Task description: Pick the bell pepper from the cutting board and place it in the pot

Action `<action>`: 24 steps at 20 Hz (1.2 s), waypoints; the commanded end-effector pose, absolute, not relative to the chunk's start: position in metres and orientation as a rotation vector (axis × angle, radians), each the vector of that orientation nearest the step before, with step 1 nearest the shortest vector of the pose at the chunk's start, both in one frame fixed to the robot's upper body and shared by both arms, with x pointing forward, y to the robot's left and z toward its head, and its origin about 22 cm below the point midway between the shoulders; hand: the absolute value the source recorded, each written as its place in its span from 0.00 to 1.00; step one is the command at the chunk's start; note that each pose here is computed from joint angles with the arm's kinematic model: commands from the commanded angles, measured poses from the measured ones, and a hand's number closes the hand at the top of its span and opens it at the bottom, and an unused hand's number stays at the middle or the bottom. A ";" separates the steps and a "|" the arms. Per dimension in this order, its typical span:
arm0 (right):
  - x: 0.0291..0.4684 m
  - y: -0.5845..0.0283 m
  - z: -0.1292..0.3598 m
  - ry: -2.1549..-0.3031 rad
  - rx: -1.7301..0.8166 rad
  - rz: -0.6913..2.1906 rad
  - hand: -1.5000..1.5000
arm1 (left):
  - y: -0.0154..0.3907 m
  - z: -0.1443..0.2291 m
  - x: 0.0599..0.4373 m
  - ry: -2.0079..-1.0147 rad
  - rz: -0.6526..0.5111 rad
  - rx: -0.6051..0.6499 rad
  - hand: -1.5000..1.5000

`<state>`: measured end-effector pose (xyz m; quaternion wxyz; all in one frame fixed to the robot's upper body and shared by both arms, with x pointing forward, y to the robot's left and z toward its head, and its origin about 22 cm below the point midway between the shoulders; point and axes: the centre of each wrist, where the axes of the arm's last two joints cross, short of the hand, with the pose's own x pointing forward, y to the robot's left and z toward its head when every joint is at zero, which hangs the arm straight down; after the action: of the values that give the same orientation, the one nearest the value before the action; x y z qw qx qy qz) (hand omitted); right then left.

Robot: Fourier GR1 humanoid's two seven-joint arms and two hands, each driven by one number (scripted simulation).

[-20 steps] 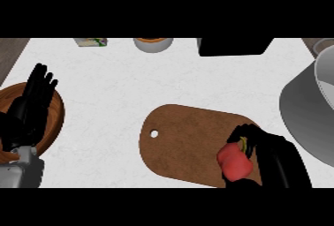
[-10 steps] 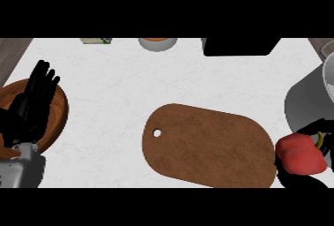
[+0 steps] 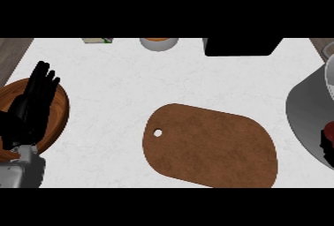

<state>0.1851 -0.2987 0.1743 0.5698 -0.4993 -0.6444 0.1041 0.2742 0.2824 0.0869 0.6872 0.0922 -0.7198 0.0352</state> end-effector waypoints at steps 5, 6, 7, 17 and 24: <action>0.227 -0.384 0.149 -1.573 -1.076 0.057 1.00 | 0.275 0.084 0.281 -1.617 0.083 0.215 0.50; 0.215 -0.400 0.153 -1.513 -1.223 0.170 1.00 | 0.281 0.101 0.286 -1.609 0.083 0.191 0.50; 0.214 -0.391 0.157 -1.425 -1.403 0.291 1.00 | 0.278 0.090 0.286 -1.615 0.060 0.202 0.50; 0.263 -0.459 0.095 -1.273 -1.511 0.378 1.00 | 0.264 0.079 0.285 -1.621 0.065 0.190 0.50; 0.277 -0.475 0.076 -1.188 -1.261 0.238 0.00 | 0.273 0.086 0.290 -1.620 0.044 0.174 0.50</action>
<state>0.2688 -0.4655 0.0988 0.5790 -0.6040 -0.5286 0.1433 0.2879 0.2734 0.0891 0.6851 0.0813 -0.7235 0.0234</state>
